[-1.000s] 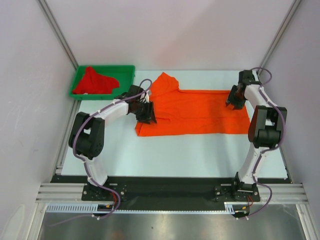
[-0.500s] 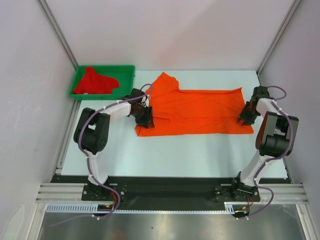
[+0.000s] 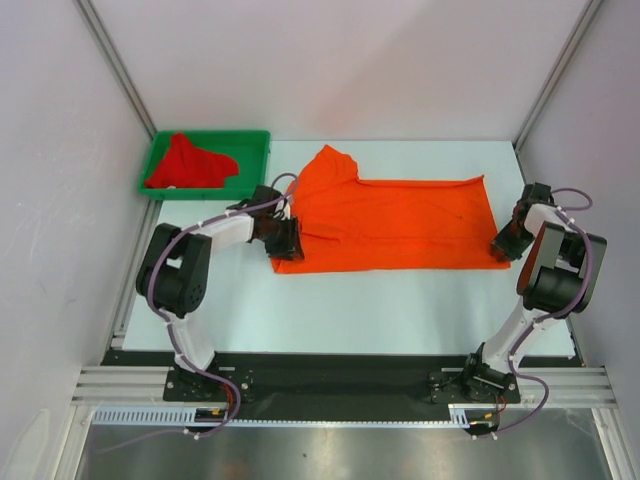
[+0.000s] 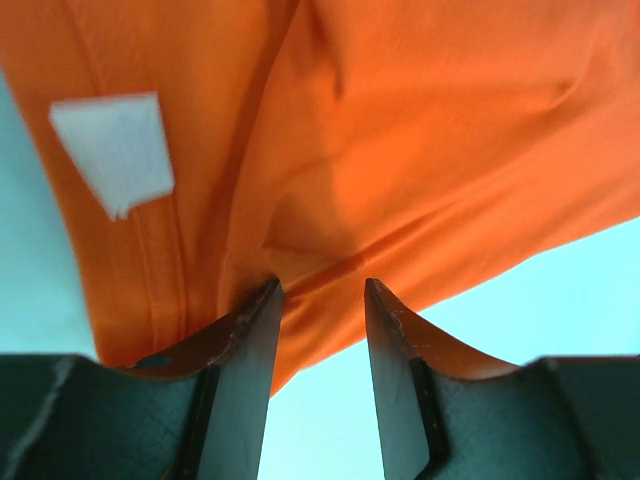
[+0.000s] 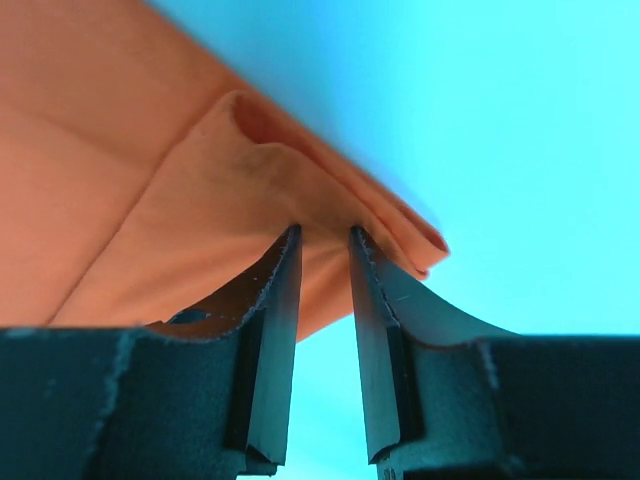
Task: Fold and stack the t-shirts
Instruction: Fold the tshirt
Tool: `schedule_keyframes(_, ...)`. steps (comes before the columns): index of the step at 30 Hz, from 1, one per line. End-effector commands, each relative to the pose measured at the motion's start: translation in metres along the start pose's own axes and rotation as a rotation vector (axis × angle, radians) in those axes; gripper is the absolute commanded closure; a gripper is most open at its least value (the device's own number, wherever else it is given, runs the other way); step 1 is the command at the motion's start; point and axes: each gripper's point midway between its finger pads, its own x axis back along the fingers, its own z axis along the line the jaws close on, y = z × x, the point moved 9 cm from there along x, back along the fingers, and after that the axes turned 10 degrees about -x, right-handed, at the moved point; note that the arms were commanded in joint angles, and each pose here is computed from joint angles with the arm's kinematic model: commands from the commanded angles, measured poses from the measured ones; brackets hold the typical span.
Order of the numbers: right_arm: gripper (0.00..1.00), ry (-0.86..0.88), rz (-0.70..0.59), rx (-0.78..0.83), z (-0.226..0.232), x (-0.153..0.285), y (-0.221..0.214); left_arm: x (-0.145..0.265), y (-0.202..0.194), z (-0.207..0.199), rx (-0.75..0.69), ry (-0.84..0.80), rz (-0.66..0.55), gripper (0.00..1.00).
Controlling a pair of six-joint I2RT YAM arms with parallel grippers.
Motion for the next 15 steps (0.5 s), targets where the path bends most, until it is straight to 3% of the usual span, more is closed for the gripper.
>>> schedule_keyframes(1, 0.68, -0.223, 0.025, -0.017, -0.042, -0.001, -0.012, 0.011, -0.046, 0.017, 0.040, 0.118, 0.139, 0.53)
schedule_keyframes(4, 0.66, -0.121, -0.061, 0.064, -0.013, 0.037, -0.006, 0.034, -0.041, 0.007, 0.013, 0.088, 0.061, 0.51)
schedule_keyframes(10, 0.43, 0.285, -0.185, 0.293, 0.089, 0.103, -0.019, 0.079, -0.004, -0.014, -0.051, 0.046, -0.130, 0.46)
schedule_keyframes(13, 0.38, 0.574, -0.080, 0.434, 0.155, 0.113, -0.057, 0.084, 0.012, -0.020, -0.066, 0.005, -0.173, 0.46)
schedule_keyframes(15, 0.38, 0.660, 0.054, 0.492, 0.186, 0.096, -0.089, 0.082, 0.017, -0.023, -0.048, -0.024, -0.174, 0.48)
